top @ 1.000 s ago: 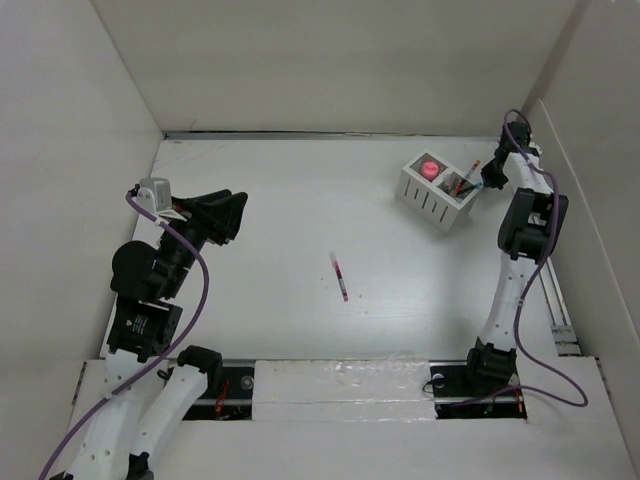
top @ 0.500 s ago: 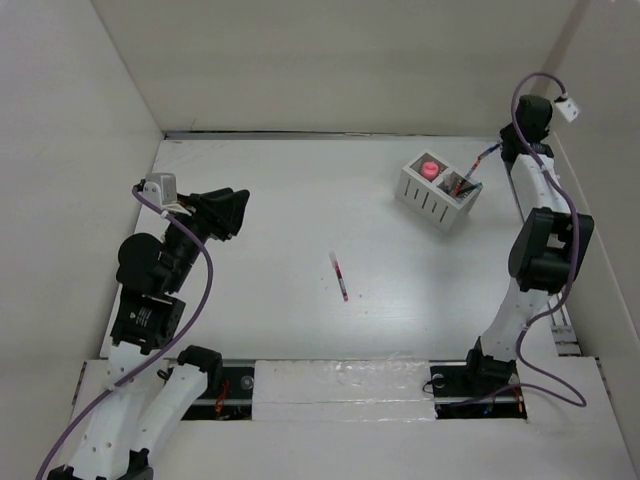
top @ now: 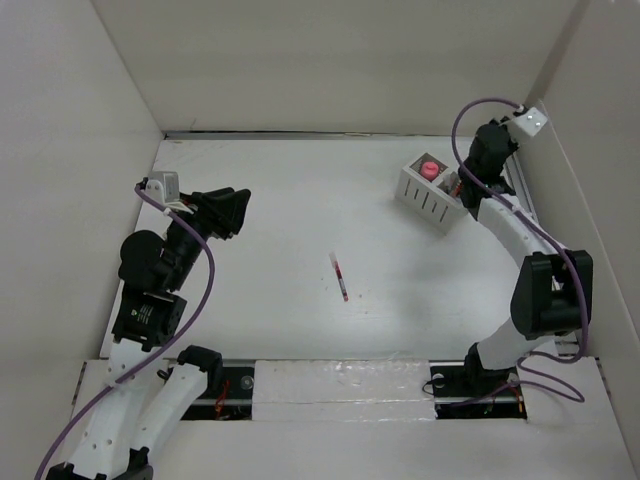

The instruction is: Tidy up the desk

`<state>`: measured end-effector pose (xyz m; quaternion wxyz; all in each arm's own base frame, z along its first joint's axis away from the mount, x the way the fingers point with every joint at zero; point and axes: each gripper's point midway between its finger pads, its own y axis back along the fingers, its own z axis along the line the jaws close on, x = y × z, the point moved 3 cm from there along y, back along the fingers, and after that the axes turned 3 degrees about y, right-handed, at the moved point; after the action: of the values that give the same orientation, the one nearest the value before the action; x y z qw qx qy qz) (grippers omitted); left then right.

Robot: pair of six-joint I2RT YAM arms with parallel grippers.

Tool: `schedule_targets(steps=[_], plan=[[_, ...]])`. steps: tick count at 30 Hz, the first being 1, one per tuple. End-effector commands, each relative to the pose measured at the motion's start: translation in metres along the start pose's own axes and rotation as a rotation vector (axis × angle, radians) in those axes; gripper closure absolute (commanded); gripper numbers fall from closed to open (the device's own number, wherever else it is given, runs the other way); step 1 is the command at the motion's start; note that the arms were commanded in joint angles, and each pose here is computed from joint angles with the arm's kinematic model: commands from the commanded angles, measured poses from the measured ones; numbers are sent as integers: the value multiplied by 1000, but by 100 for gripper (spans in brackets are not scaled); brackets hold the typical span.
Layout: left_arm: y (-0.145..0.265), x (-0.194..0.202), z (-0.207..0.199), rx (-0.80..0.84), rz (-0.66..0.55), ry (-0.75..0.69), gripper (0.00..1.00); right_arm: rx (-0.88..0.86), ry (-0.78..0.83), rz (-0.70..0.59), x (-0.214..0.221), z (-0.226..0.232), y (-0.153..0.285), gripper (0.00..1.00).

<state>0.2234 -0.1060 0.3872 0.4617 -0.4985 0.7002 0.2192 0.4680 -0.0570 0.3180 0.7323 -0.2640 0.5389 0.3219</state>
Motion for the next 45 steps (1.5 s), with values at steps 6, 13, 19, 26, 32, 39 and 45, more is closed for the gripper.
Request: schedule_targets(steps=[6, 13, 19, 26, 32, 39, 45], plan=[[2, -10, -7, 38, -39, -14, 59, 24, 108, -48, 19, 2, 32, 100], [4, -11, -9, 44, -44, -12, 59, 68, 204, -11, 50, 6, 33, 100], [5, -12, -10, 50, -48, -13, 59, 90, 236, 19, 68, 3, 31, 100], [4, -11, -11, 56, -41, -10, 59, 55, 234, 51, 91, 12, 50, 100], [4, -11, -10, 52, -43, -9, 59, 79, 260, 77, 112, 12, 61, 71], [3, -9, -10, 55, -36, -7, 59, 44, 163, 75, 61, 18, 65, 49], [2, -8, -10, 57, -30, -4, 59, -132, 26, 125, 26, 38, 85, 58]])
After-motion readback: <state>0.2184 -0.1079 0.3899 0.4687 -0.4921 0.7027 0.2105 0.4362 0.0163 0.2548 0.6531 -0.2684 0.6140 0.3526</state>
